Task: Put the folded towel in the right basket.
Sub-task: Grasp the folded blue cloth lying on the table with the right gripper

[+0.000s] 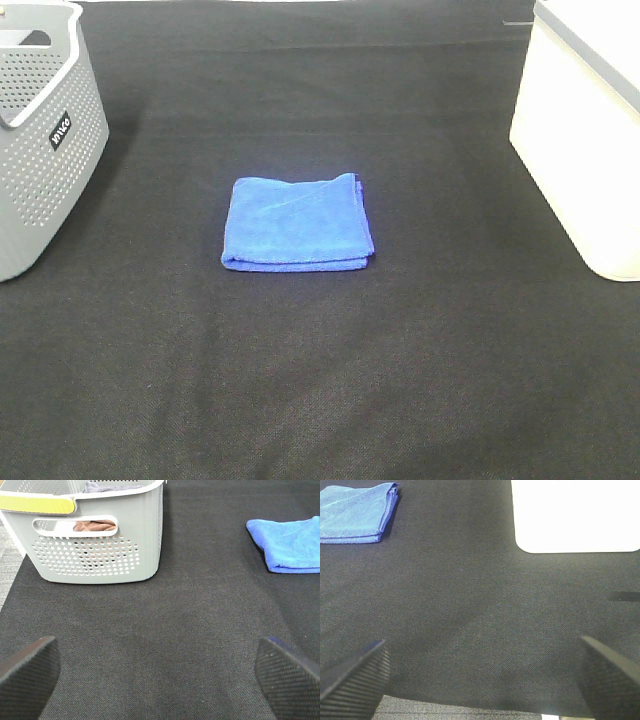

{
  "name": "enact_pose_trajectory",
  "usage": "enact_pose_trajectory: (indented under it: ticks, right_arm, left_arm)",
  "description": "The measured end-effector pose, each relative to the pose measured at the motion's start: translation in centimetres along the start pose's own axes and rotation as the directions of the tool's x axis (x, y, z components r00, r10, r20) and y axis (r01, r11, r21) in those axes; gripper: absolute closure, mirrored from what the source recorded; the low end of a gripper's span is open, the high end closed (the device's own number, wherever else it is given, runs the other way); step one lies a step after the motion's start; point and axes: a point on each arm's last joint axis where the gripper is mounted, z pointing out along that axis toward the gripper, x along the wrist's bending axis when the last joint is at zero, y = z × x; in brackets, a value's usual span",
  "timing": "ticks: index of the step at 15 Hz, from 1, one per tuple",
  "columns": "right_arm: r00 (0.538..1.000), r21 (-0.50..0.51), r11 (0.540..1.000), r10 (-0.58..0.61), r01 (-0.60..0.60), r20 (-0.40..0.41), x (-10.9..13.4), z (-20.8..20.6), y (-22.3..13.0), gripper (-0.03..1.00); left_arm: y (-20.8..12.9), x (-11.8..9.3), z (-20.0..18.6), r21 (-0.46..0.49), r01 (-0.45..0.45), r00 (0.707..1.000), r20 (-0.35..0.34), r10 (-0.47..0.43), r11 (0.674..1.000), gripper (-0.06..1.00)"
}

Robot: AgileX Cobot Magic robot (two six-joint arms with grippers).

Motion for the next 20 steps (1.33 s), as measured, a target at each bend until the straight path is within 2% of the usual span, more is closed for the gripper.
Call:
enact_pose_trajectory:
  ticks: [8, 10, 11, 13, 16, 18, 20]
  right_arm:
    - [1.0, 0.0, 1.0, 0.0, 0.0, -0.006, 0.1, 0.0, 0.0, 0.0]
    - [0.999, 0.063, 0.998, 0.002, 0.0, -0.032, 0.2, 0.1, 1.4, 0.0]
    - [0.998, 0.118, 0.993, 0.014, -0.007, -0.056, 0.4, 0.2, 3.1, 0.0]
    - [0.993, 0.206, 0.978, 0.044, -0.021, -0.107, 0.6, 0.2, 8.9, 0.0]
    - [0.978, 0.292, 0.955, 0.109, -0.053, -0.178, 0.9, 3.6, 18.2, 0.0]
    - [0.955, 0.337, 0.938, 0.168, -0.078, -0.245, 1.5, 6.3, 20.9, 0.0]
    - [0.902, 0.415, 0.906, 0.246, -0.083, -0.356, 2.7, 9.6, 21.8, 0.0]
  left_arm:
    - [0.0, 0.0, 0.0, 0.0, 0.0, 1.0, 0.0, 0.0, 1.0, -0.04]
    - [0.0, 0.0, 0.0, 0.0, 0.0, 1.0, 0.0, 0.0, 1.0, -0.04]
    - [0.0, 0.0, 0.0, 0.0, 0.0, 1.0, 0.0, 0.0, 1.0, -0.04]
    - [0.0, 0.0, 0.0, 0.0, 0.0, 1.0, 0.0, 0.0, 1.0, -0.04]
    - [0.0, 0.0, 0.0, 0.0, 0.0, 1.0, 0.0, 0.0, 1.0, -0.04]
    - [0.0, 0.0, 0.0, 0.0, 0.0, 1.0, 0.0, 0.0, 1.0, -0.04]
    - [0.0, 0.0, 0.0, 0.0, 0.0, 1.0, 0.0, 0.0, 1.0, -0.04]
